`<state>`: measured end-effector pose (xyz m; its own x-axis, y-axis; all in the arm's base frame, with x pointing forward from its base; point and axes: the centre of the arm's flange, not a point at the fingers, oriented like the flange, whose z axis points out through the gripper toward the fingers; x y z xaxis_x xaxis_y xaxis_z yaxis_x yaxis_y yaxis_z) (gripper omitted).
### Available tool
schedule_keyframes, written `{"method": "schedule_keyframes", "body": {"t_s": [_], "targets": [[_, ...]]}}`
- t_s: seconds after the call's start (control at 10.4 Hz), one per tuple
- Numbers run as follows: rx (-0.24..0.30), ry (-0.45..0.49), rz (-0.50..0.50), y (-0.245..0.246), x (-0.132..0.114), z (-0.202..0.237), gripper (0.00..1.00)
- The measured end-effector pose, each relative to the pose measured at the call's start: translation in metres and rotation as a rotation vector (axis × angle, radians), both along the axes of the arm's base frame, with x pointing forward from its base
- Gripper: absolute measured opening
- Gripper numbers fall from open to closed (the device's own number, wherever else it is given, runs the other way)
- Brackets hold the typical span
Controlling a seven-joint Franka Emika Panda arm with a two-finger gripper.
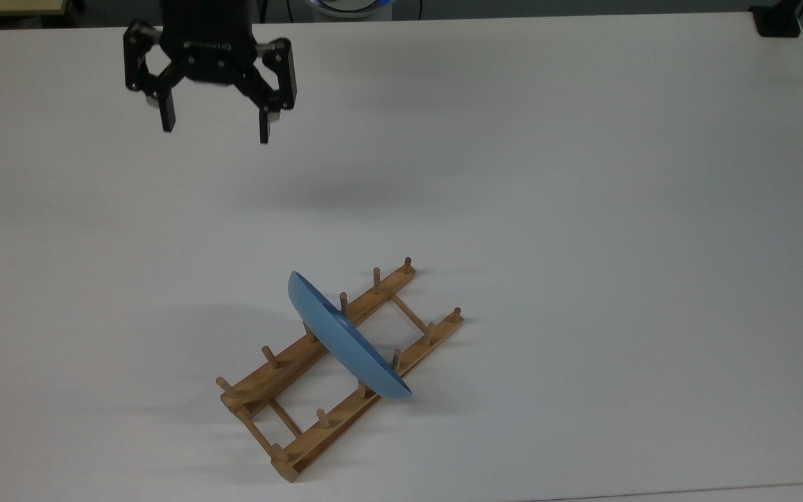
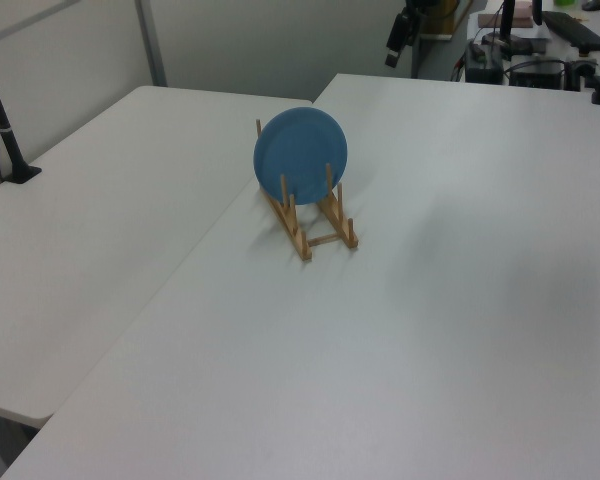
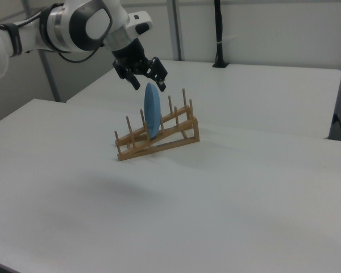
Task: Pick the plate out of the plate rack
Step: 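Move the open gripper down toward the blue plate's rim in the rack, then lower the gripper onto the plate rim and close on it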
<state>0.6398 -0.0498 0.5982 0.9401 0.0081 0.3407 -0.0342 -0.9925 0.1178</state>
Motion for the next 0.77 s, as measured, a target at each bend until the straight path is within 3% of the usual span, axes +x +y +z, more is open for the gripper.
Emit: {"method": "schedule_keyframes", "body": {"t_s": [0.39,0.77], "targets": [[-0.017,-0.095,0.043,0.028,0.043,-0.035,0.96],[-0.123,-0.101,0.078,0.085,0.067,-0.087,0.91]]}}
